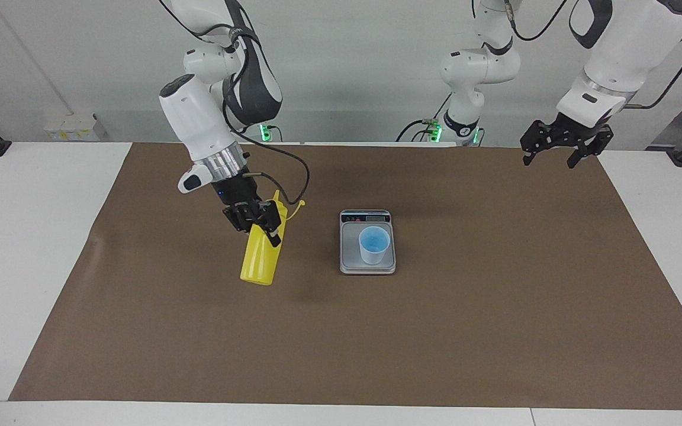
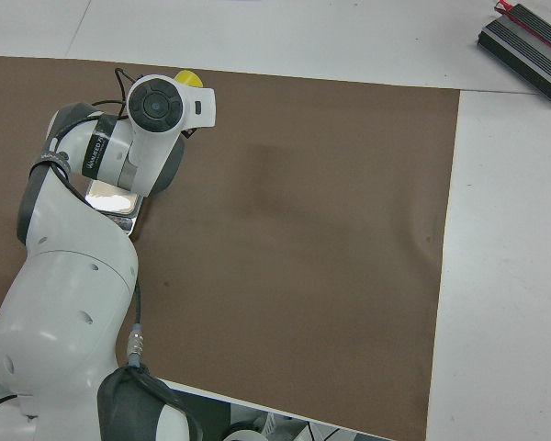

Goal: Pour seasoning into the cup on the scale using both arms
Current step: 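Carry the yellow bottle with the right gripper back beside the scale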

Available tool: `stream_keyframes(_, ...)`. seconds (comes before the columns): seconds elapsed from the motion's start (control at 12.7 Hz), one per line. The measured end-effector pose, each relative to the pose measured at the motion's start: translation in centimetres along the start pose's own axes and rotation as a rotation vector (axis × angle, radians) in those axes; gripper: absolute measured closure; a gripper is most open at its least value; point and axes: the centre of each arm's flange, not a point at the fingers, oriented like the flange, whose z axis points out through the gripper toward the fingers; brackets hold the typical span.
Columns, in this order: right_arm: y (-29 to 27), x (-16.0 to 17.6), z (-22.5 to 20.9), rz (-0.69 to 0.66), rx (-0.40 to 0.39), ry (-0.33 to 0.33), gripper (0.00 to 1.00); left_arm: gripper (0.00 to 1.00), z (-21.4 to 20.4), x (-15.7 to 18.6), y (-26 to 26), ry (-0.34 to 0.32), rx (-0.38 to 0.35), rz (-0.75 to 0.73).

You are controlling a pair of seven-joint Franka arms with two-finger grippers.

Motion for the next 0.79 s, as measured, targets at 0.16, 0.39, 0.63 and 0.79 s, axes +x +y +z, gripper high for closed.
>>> stream_keyframes(0.16,0.0,-0.5,-0.2,-0.090,-0.078,-0.015,0.49,0.00,0.0,0.0,0.0,0.000,0.000,0.000)
stream_keyframes(0.39,1.7,-0.8,-0.6,-0.173,-0.216,-0.072,0.49,0.00,0.0,0.0,0.0,0.000,0.000,0.000)
stream_keyframes(0.63,5.0,0.0,-1.6,-0.120,-0.293,-0.163,0.49,0.00,0.0,0.0,0.0,0.000,0.000,0.000)
stream_keyframes(0.79,7.4,0.6,-3.0,-0.064,-0.348,-0.259,0.49,0.00,0.0,0.0,0.0,0.000,0.000,0.000)
